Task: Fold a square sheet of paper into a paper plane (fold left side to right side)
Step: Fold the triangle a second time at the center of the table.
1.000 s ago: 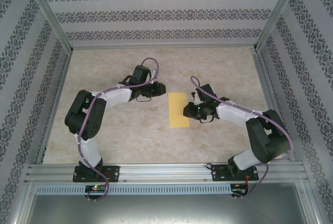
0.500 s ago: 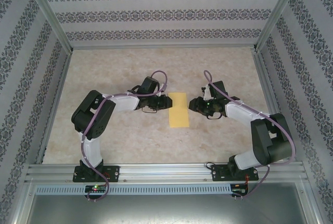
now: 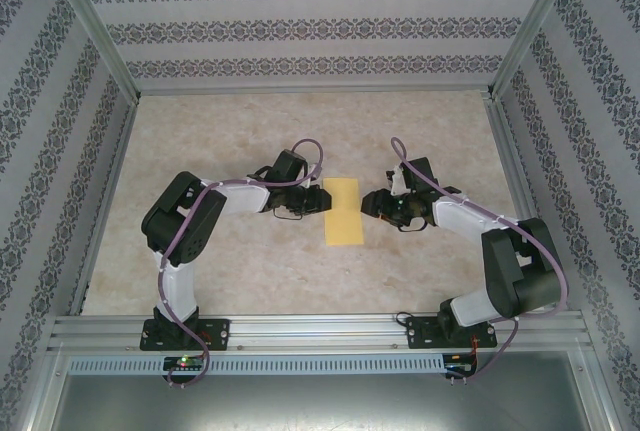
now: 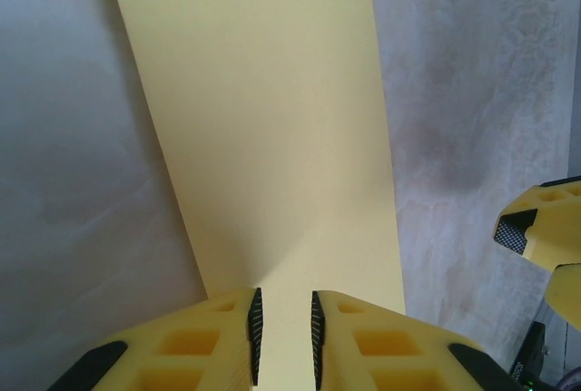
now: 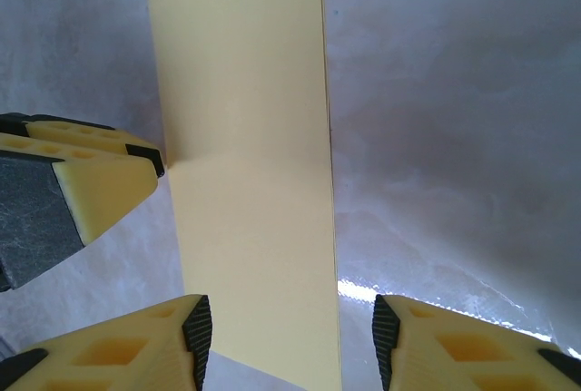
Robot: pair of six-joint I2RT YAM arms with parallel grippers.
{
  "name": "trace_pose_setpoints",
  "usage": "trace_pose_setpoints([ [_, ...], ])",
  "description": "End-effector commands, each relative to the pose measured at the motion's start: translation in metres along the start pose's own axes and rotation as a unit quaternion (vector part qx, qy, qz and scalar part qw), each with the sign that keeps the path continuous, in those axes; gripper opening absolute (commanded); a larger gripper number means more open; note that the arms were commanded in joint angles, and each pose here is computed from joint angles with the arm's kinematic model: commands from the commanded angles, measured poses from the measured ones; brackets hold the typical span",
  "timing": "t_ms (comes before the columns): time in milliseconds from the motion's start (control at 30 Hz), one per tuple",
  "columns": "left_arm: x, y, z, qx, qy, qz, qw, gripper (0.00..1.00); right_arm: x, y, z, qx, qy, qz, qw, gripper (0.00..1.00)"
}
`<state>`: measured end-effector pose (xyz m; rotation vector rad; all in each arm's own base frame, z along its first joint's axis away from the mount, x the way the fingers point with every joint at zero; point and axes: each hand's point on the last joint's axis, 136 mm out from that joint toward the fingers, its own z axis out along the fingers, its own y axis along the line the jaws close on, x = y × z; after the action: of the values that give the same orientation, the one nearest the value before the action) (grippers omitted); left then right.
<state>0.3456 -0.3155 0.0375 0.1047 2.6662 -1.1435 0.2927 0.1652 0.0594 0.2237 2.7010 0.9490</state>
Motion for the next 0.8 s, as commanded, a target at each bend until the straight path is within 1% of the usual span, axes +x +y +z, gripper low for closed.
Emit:
trace_pose_setpoints([
  [0, 0.009, 0.005, 0.005, -0.005, 0.014, -0.003, 1.0, 0.24, 0.001, 0.001, -0.003, -0.005, 0.009, -0.004, 1.0, 0.52],
  [233, 0.019, 0.023, 0.005, -0.044, 0.026, -0.012, 0.999, 0.22, 0.005, 0.004, -0.002, -0.01, 0.03, 0.005, 0.999, 0.51],
  [500, 0.02, 0.025, 0.004, -0.046, 0.026, -0.011, 0.999, 0.2, 0.009, 0.007, 0.0, -0.017, 0.053, 0.016, 0.998, 0.45],
  [567, 0.02, 0.025, 0.004, -0.047, 0.026, -0.011, 0.998, 0.2, 0.009, 0.005, 0.002, -0.01, 0.064, 0.036, 0.997, 0.45],
  [600, 0.021, 0.025, 0.004, -0.047, 0.027, -0.011, 0.998, 0.2, 0.009, 0.007, 0.005, -0.015, 0.071, 0.037, 0.997, 0.43],
  [767, 0.02, 0.024, 0.005, -0.044, 0.026, -0.011, 0.999, 0.21, -0.001, 0.013, 0.014, -0.029, 0.07, 0.041, 0.996, 0.42],
])
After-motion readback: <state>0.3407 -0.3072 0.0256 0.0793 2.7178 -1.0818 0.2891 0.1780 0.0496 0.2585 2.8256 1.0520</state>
